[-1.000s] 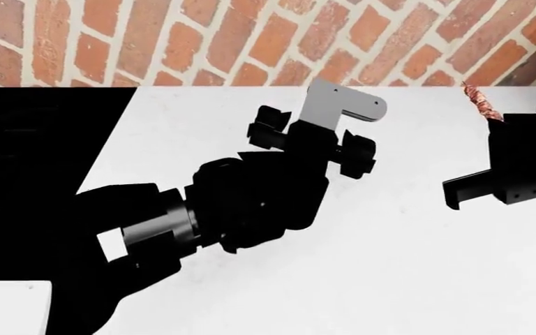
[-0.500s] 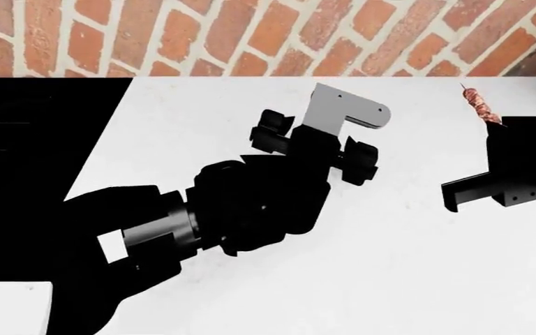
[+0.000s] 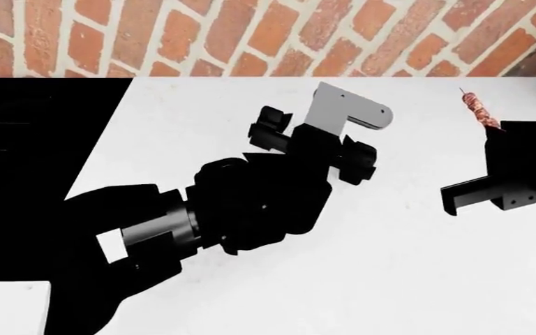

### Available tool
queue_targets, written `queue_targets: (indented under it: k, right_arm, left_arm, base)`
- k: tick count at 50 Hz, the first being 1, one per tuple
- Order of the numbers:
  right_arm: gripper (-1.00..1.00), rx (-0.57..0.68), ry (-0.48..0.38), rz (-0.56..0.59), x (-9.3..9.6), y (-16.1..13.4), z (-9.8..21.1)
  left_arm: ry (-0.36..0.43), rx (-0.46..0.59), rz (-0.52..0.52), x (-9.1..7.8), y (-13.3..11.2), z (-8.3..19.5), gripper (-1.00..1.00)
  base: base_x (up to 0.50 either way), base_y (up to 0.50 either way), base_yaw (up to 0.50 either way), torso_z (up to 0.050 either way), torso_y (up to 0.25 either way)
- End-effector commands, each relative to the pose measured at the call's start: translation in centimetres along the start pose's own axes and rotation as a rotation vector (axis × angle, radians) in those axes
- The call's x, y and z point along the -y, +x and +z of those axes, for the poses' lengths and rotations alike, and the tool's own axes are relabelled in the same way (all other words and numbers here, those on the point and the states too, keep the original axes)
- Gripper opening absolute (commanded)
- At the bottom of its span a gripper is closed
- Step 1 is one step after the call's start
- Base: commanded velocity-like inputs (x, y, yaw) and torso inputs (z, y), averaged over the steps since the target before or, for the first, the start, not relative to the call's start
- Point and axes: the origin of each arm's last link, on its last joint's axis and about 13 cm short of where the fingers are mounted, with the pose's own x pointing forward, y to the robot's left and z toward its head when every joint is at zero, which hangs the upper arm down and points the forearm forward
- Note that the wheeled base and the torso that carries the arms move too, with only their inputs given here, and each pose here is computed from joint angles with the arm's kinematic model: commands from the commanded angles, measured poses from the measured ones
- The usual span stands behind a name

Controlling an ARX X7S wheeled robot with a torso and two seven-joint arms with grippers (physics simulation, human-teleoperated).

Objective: Place both pans onto different burners. Then place the sweet potato and the kebabs on different pans.

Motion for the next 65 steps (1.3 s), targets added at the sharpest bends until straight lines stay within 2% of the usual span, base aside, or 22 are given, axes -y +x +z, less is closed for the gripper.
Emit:
queue_targets:
  k: [1, 15, 16, 47, 65]
  right_arm:
    - [-1.00, 0.005, -0.004, -0.005, 0.1, 0.0, 0.0]
    - [-1.00, 0.002, -0.008, -0.004, 0.0, 0.1, 0.0]
    - [-1.00, 0.002, -0.008, -0.004, 0.0, 0.1, 0.0]
    - [-1.00, 0.000, -0.013, -0.001, -0.1, 0.1, 0.0]
    - [-1.00, 0.014, -0.016, -0.008, 0.0, -0.4, 0.6]
  left_arm:
    - [0.081, -0.073, 0.025, -0.1, 0.0, -1.7, 1.00]
    - [0.102, -0.116, -0.005, 0.2, -0.2, -2.8, 1.00]
    - [0.099, -0.119, -0.006, 0.2, -0.2, -2.8, -1.00]
    - [0.062, -0.117, 0.043, 0.0, 0.1, -2.4, -1.00]
    - [0.066, -0.019, 0.087, 0.0, -1.4, 2.5, -1.00]
  base:
    - [0.00, 0.00, 0.00, 0.000, 0.000]
    - [0.00, 0.00, 0.00, 0.000, -0.001]
    - [0.00, 0.00, 0.00, 0.000, -0.011]
    - [0.00, 0.00, 0.00, -0.001, -0.003]
    - [0.00, 0.00, 0.00, 0.000, -0.001]
